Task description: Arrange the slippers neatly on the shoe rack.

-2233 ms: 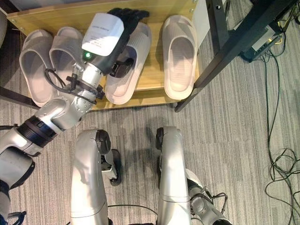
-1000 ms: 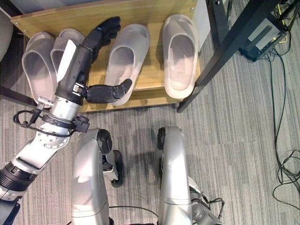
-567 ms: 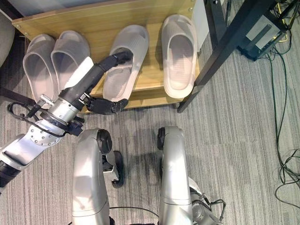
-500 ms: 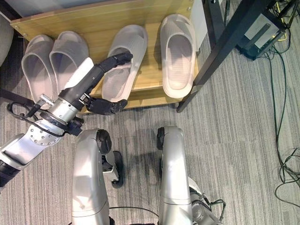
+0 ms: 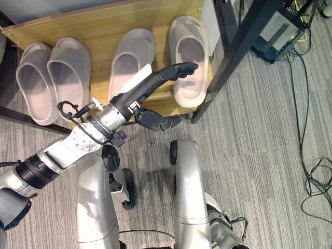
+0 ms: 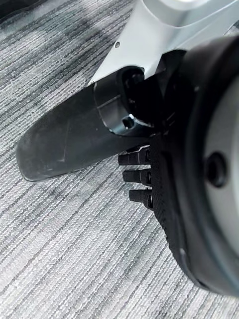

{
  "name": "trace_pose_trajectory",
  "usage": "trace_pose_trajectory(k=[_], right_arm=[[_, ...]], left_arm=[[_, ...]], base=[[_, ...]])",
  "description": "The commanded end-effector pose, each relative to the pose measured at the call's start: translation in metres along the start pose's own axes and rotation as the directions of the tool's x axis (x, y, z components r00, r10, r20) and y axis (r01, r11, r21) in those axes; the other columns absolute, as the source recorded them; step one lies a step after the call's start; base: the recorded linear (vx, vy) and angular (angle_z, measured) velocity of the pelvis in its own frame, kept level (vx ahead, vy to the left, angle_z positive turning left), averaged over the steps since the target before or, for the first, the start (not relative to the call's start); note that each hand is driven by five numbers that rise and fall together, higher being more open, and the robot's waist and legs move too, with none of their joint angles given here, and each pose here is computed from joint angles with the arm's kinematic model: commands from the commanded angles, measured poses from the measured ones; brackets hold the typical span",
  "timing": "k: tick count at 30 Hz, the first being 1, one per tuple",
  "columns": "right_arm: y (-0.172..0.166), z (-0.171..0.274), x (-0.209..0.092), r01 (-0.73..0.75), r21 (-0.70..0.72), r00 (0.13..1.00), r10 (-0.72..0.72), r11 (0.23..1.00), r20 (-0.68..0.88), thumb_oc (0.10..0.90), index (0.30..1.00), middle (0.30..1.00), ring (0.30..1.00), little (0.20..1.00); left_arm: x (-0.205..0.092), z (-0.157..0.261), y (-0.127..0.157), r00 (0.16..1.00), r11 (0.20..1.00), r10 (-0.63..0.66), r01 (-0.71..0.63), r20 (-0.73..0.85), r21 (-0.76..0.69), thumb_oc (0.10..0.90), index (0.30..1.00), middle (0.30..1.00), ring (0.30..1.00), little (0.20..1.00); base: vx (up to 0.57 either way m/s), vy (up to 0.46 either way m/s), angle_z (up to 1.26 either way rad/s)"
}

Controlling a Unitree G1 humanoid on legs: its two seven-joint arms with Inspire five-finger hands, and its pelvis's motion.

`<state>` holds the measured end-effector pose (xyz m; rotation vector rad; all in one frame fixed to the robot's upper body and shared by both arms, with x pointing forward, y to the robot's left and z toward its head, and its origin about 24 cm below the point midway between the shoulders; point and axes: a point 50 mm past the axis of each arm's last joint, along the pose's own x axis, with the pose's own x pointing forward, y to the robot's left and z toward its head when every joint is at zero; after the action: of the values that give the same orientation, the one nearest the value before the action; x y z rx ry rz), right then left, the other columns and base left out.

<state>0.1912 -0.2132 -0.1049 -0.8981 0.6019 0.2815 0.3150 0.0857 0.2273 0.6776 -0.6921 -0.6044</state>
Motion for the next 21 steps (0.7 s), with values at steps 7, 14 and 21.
trace_pose_trajectory(k=[7, 14, 21], right_arm=[[0.001, -0.021, -0.010, 0.017, 0.022, 0.998, -0.015, 1.000, -0.063, 0.800, 0.900, 0.900, 0.900, 0.900], [0.005, -0.021, -0.010, 0.014, 0.041, 0.997, -0.011, 0.999, -0.072, 0.800, 0.900, 0.900, 0.900, 0.900], [0.007, -0.017, -0.007, -0.004, 0.046, 0.997, 0.007, 0.999, -0.075, 0.800, 0.900, 0.900, 0.900, 0.900]], left_arm=[[0.022, 0.031, 0.036, 0.949, 0.965, 0.261, -0.256, 0.176, -0.049, 0.800, 0.900, 0.900, 0.900, 0.900], [0.003, 0.068, 0.053, 0.889, 0.949, 0.309, -0.265, 0.339, -0.169, 0.800, 0.900, 0.900, 0.900, 0.900], [-0.009, 0.100, 0.051, 0.839, 0.943, 0.281, -0.151, 0.467, -0.295, 0.800, 0.900, 0.900, 0.900, 0.900]], base=[[0.01, 0.003, 0.00], [0.00, 0.000, 0.00], [0.00, 0.000, 0.00]])
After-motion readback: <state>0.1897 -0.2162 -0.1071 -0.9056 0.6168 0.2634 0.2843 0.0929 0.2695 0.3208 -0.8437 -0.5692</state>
